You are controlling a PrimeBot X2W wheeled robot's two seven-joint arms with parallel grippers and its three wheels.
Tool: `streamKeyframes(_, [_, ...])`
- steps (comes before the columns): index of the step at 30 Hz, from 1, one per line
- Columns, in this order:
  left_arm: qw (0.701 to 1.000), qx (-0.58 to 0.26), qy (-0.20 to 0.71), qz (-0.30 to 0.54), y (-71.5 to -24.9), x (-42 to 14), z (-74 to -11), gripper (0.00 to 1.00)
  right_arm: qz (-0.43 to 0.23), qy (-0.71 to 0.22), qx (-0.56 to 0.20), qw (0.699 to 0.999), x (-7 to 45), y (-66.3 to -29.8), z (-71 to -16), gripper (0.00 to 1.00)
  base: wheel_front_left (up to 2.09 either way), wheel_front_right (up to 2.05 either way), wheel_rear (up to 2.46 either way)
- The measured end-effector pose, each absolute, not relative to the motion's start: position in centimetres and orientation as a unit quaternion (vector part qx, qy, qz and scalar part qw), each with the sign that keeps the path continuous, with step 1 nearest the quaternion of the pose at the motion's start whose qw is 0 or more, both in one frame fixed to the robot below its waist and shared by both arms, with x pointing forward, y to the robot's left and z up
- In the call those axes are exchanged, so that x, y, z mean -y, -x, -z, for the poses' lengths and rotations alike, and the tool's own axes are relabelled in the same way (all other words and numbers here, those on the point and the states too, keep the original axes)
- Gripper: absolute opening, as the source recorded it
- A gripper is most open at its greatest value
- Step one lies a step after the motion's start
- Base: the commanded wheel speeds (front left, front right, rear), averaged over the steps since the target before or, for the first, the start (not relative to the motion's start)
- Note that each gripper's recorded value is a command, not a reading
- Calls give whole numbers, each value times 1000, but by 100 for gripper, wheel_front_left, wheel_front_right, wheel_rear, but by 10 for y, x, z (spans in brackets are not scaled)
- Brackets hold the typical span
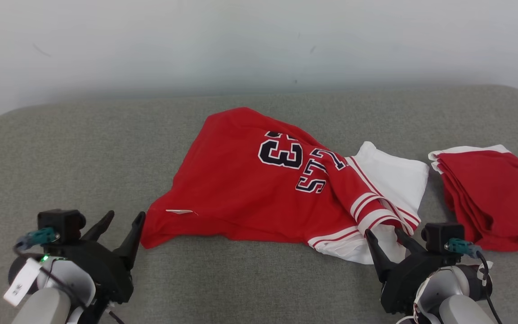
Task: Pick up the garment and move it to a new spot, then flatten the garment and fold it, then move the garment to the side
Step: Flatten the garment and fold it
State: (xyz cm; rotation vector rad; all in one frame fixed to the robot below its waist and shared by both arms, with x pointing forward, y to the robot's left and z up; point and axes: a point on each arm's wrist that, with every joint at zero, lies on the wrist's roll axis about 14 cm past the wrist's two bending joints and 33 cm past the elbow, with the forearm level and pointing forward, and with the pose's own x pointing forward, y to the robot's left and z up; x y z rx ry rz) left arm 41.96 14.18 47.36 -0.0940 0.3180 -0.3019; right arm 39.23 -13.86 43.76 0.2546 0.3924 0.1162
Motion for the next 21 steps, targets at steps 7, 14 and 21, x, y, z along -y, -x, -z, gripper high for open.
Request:
streamKeyframes(7, [957, -234, 33, 169, -435, -125, -443, 100, -40, -111, -225, 967, 152, -396, -422, 100, 0, 0, 0])
streamKeyframes(14, [947, -271, 34, 171, -452, -114, -427, 100, -38, -105, -245, 963, 152, -408, -414, 100, 0, 0, 0])
streamKeyframes(21, [933, -307, 36, 183, -449, -102, -408, 100, -47, -98, -276, 955, 147, -408, -399, 88, 0, 0, 0])
